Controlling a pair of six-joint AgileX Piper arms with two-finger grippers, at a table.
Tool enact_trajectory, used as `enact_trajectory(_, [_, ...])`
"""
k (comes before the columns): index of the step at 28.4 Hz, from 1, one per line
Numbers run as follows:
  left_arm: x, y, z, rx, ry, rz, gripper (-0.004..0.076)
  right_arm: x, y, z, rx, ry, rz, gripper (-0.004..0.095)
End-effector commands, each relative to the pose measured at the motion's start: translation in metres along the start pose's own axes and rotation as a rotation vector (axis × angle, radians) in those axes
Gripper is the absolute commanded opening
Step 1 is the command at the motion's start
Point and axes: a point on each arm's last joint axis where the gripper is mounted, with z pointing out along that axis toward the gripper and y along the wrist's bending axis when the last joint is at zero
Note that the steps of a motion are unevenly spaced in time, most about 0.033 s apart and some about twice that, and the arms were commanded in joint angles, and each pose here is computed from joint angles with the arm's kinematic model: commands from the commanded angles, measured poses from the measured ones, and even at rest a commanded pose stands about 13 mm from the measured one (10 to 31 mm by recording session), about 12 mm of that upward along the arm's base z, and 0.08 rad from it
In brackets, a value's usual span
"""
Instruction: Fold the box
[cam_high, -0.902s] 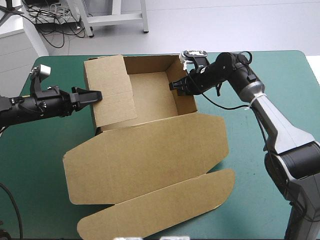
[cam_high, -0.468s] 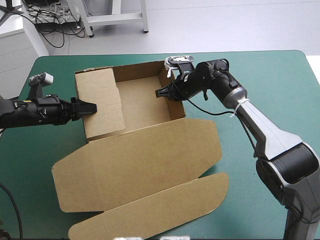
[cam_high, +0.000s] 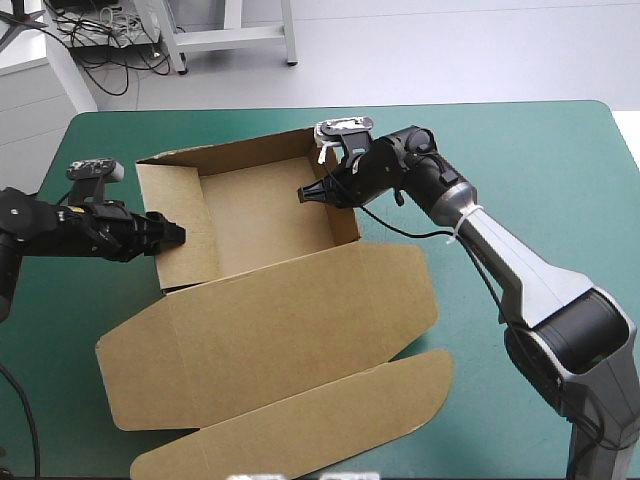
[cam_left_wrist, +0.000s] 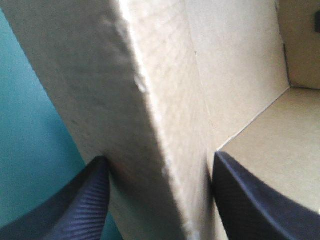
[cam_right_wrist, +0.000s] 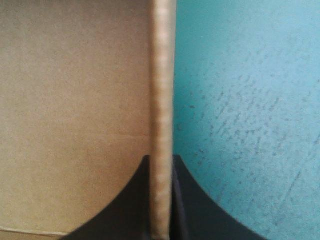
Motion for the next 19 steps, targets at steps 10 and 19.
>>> enact_trajectory(10, [-0.012,-0.015,0.001,-0.160,-0.117,0.076,0.0085,-0.008,0.029,-0.033,-0.070,-0.105,-0.017,-0.0012])
enact_trajectory(19, [-0.009,-0.014,0.001,-0.167,-0.096,-0.048,-0.0010,-0.001,0.043,-0.031,-0.024,-0.090,-0.092,-0.0013])
